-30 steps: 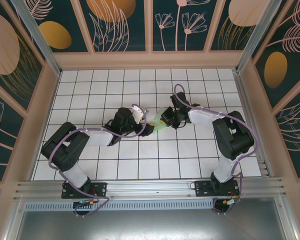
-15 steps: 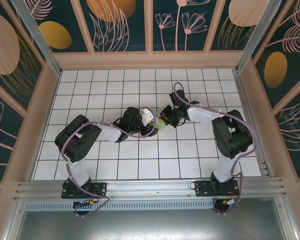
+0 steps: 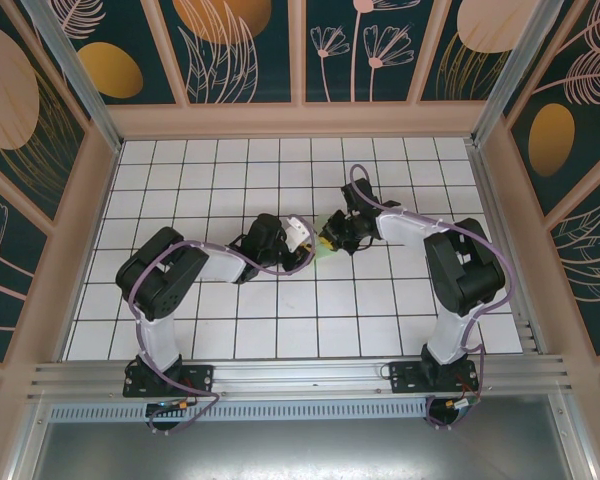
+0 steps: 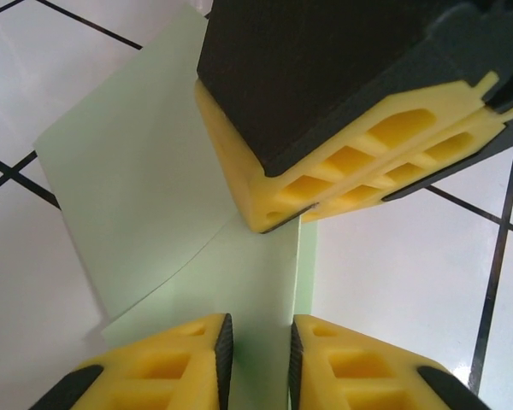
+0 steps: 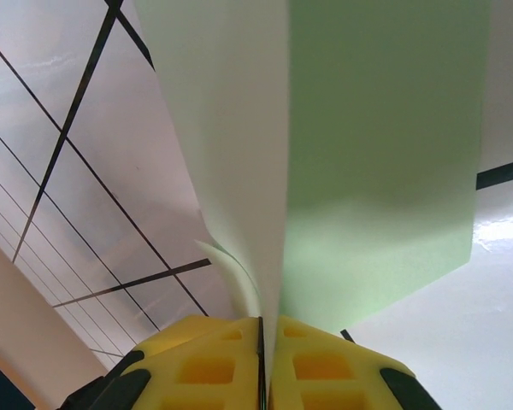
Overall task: Fold a paper plane with a square sheet of paper (pick it up from the middle)
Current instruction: Fourth fold the wing at the center of the table.
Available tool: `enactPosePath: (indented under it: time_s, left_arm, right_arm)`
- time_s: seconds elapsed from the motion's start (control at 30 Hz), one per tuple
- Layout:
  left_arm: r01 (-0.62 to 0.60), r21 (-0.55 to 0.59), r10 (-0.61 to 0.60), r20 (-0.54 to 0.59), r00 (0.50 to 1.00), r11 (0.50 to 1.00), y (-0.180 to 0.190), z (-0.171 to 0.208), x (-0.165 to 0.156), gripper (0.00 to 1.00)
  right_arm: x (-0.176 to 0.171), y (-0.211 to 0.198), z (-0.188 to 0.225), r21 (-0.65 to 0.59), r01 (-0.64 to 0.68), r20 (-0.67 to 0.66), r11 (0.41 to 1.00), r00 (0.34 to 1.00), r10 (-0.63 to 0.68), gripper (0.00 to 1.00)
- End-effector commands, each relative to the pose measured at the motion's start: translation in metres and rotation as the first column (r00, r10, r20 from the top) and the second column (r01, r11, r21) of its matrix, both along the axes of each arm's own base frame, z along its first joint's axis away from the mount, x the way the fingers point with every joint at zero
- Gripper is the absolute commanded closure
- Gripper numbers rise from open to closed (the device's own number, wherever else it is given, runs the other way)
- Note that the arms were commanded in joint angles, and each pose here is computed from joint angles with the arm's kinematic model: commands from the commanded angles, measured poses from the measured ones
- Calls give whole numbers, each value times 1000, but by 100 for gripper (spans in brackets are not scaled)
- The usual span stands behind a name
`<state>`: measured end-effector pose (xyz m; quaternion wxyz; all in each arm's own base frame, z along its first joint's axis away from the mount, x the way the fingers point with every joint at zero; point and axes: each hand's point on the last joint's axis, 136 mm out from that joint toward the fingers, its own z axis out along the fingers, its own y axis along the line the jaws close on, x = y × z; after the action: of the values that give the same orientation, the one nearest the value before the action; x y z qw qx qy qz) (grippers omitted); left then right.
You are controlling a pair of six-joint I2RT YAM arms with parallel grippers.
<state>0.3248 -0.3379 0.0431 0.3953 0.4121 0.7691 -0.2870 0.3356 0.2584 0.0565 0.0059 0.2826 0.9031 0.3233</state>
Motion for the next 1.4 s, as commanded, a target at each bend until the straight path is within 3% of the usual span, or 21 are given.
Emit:
enactPosePath:
  time_s: [0.0, 0.13, 0.33, 0.47, 0.63, 0.83, 1.0, 1.37]
  left_arm:
    - [3, 2, -3, 35, 999, 1000, -4, 2, 7, 75]
    - [7, 2, -7, 34, 999, 1000, -5, 1, 6, 80]
    - [20, -1, -20, 5, 1000, 1000, -6, 0, 3, 88]
    - [32, -23, -33, -48, 998, 999, -10, 0, -3, 92]
    - [0, -32, -4, -137, 991, 999, -12, -1, -4, 96]
    - [-42, -64, 20, -304, 952, 997, -20, -1, -7, 100]
    - [-98, -95, 51, -409, 911, 991, -25, 2, -8, 100]
    - [-166, -135, 65, -555, 829, 977, -36, 2, -6, 100]
  right_arm:
    - [3, 4, 8, 27, 1, -14, 1000, 1000, 0, 88]
    - [4, 4, 9, 31, -2, -9, 1000, 1000, 2, 84]
    - [12, -6, 14, 9, -4, 43, 1000, 999, 4, 68]
    - [27, -20, 28, 7, -8, 166, 1000, 986, 6, 54]
    - [37, -38, 45, 19, -18, 335, 1000, 942, 11, 47]
    - [30, -59, 52, -14, -49, 478, 999, 877, 50, 46]
    - [12, -55, 57, 33, -133, 593, 991, 801, 87, 46]
    - [2, -43, 24, 33, -218, 557, 975, 814, 163, 52]
